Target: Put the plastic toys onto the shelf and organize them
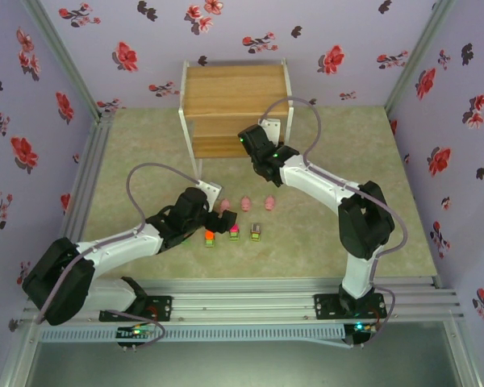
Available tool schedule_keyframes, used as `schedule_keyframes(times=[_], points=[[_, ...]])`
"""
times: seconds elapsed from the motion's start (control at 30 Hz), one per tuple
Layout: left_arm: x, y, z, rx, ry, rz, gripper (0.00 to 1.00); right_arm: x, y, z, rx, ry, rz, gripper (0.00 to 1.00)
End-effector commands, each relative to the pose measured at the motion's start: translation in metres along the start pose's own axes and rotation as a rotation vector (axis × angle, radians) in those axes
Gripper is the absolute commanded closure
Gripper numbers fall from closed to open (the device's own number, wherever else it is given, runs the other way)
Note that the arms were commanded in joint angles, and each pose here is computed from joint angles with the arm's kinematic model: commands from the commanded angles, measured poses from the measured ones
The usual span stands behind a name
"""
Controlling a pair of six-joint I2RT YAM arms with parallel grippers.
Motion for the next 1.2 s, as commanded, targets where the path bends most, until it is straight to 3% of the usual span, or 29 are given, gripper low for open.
schedule_keyframes(times=[0.0,0.4,1.17], points=[[0.000,0.013,-0.007,-0.019,-0.023,-0.030,0.08,0.007,0.015,-0.003,-0.028,-0.019,-0.034,0.86],[0.001,0.014,-0.007,-0.019,-0.026,-0.034,0.08,0.020,0.023,-0.001,-0.017,-0.014,-0.062,0.77],[0.012,0.019,-0.015,-0.027,-0.082,-0.082,0.07,0.076,0.009,-0.005,-0.001,0.031,-0.110,0.76]])
Point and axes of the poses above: each hand's point on the last joint's axis, 136 mm out from that joint toward the fingers, its own x axis back along the fingers, its own z axis along the line the jaws close on, y = z × x, the point moved 3 cm from there along x, back along the fingers, and after that the axes turned 1 degree about -x, right-handed, at the moved point
